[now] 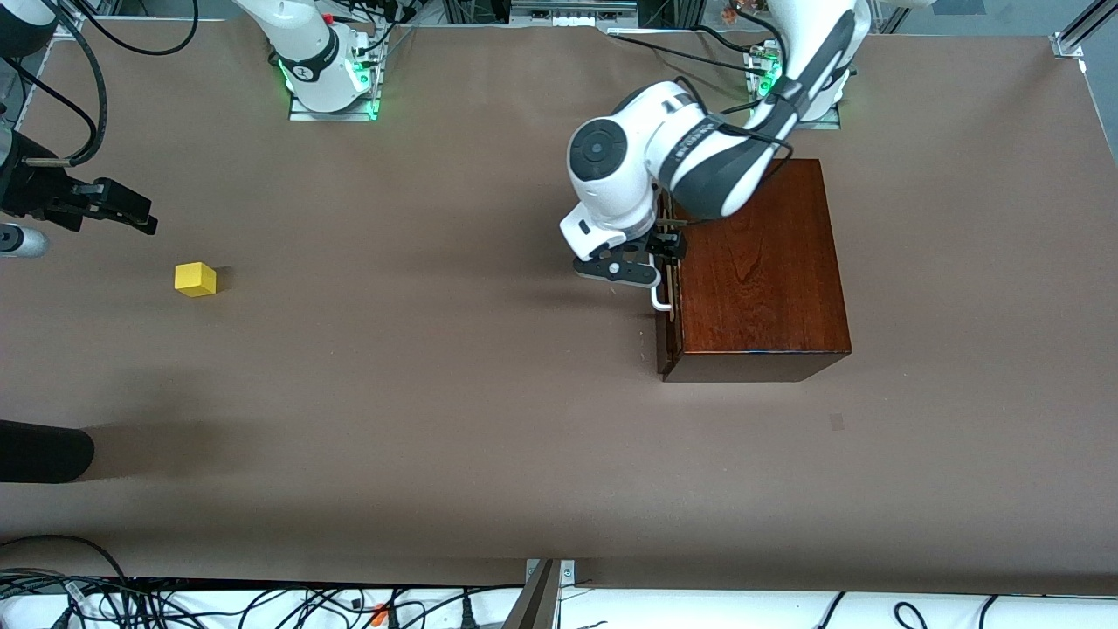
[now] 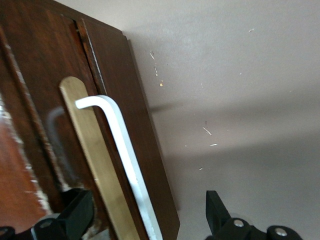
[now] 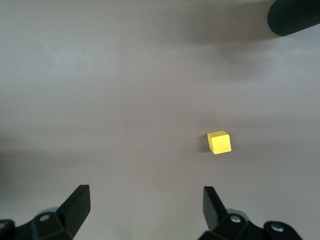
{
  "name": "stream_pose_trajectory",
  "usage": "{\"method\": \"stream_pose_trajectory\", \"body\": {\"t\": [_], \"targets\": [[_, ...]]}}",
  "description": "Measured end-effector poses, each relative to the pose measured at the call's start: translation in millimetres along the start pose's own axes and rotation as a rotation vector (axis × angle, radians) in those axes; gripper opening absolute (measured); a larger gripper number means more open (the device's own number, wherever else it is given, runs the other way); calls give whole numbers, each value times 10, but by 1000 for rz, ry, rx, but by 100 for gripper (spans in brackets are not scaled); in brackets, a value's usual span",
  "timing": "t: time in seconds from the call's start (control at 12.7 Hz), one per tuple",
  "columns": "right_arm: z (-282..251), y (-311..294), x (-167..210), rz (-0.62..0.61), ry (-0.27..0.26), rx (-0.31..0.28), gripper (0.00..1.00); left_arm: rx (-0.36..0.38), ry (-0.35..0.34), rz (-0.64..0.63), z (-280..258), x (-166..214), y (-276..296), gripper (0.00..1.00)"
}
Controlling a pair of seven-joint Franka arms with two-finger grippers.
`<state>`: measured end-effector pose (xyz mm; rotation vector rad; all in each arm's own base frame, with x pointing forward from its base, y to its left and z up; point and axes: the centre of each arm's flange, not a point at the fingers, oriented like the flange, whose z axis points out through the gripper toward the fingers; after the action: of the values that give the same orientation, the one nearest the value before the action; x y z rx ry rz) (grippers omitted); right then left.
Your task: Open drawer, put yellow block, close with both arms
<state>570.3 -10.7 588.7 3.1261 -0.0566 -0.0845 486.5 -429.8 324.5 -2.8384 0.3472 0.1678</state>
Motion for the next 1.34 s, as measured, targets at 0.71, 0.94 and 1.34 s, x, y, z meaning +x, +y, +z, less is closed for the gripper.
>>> {"method": "stream_pose_trajectory", "body": {"t": [0.71, 0.94, 1.34], "targets": [[-2, 0, 3, 0, 2, 0, 100, 51, -4, 11, 264, -45, 172, 100], [-2, 0, 3, 0, 2, 0, 100, 59, 5, 7, 322, -65, 224, 100], [-2, 0, 3, 0, 2, 0, 100, 62, -15, 6, 505, -78, 309, 100]]}}
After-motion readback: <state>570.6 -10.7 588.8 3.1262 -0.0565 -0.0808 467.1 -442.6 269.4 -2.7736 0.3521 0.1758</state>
